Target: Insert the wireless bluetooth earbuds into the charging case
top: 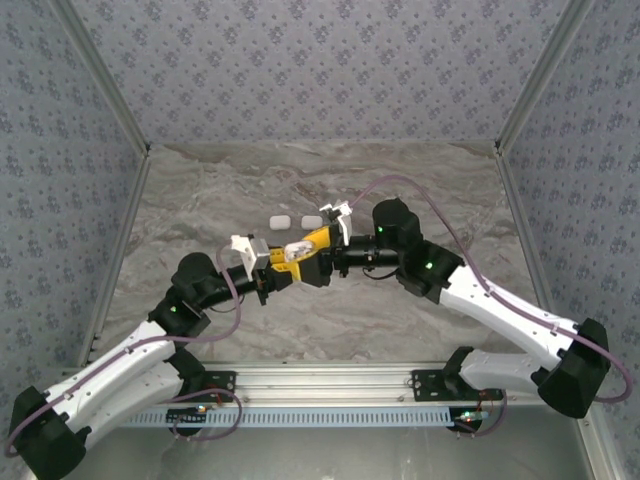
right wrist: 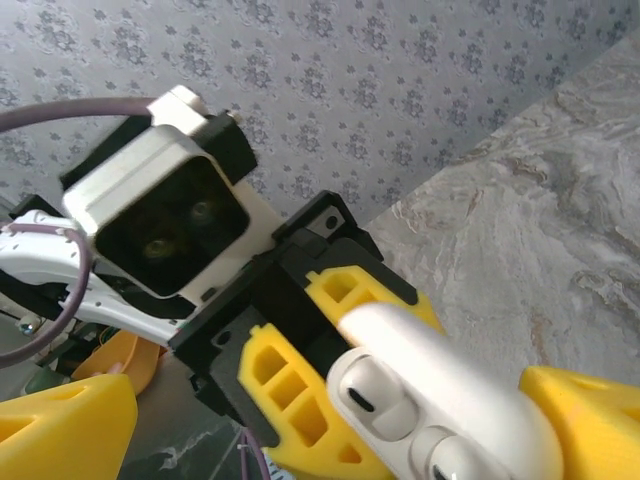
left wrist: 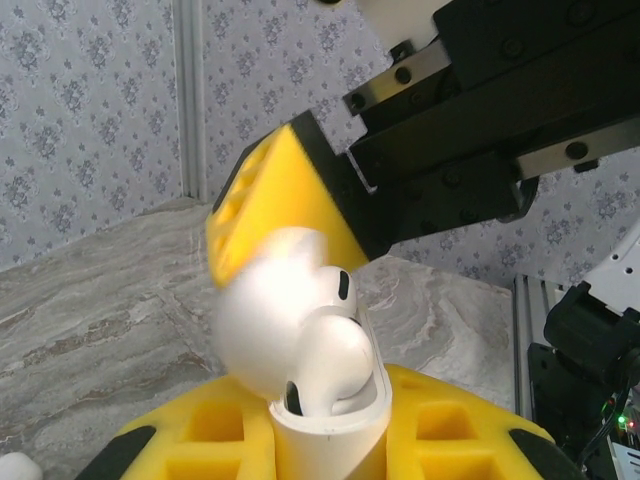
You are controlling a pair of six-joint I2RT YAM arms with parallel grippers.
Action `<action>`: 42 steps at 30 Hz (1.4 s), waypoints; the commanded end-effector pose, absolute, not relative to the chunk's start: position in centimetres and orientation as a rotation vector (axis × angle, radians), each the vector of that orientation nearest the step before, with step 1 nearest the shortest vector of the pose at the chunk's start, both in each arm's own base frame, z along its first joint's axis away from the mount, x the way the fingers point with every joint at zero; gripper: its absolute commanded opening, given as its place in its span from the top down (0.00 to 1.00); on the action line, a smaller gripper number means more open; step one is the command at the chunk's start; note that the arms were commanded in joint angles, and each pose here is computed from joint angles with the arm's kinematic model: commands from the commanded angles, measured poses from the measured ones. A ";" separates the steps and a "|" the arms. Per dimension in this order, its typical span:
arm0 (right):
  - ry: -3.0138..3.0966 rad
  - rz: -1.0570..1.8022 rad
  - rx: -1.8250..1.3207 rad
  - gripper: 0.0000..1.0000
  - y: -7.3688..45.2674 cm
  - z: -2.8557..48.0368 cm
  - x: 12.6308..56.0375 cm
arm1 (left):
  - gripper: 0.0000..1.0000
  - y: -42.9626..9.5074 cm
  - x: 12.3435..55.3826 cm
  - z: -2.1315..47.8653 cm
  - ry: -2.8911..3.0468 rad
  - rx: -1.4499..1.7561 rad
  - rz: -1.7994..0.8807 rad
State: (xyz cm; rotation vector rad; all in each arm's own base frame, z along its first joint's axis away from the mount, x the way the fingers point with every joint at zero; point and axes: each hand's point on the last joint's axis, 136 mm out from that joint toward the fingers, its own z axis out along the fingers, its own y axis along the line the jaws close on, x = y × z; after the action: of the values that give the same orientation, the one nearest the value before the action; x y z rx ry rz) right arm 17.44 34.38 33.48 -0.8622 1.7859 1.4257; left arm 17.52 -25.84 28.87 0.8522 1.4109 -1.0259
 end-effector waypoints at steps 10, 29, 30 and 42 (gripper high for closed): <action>1.858 1.088 -0.760 0.00 30.5 33.1 19.4 | 1.00 -25.5 18.1 30.1 1.403 0.819 -0.985; 2.230 0.655 0.167 0.00 10.5 21.2 21.5 | 1.00 -21.8 28.2 16.4 2.151 0.367 -1.024; 2.237 0.652 0.169 0.00 10.4 21.0 21.2 | 1.00 -21.7 28.7 15.3 2.218 0.345 -1.018; 2.225 0.687 0.107 0.00 10.6 21.9 19.8 | 1.00 -22.6 33.3 7.7 2.572 0.162 -1.098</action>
State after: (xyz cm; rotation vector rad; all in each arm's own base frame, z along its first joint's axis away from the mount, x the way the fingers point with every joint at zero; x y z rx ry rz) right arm 20.58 10.73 21.78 0.1152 2.2003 0.6846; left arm 33.00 -22.24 7.53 0.1818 2.5403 -1.0555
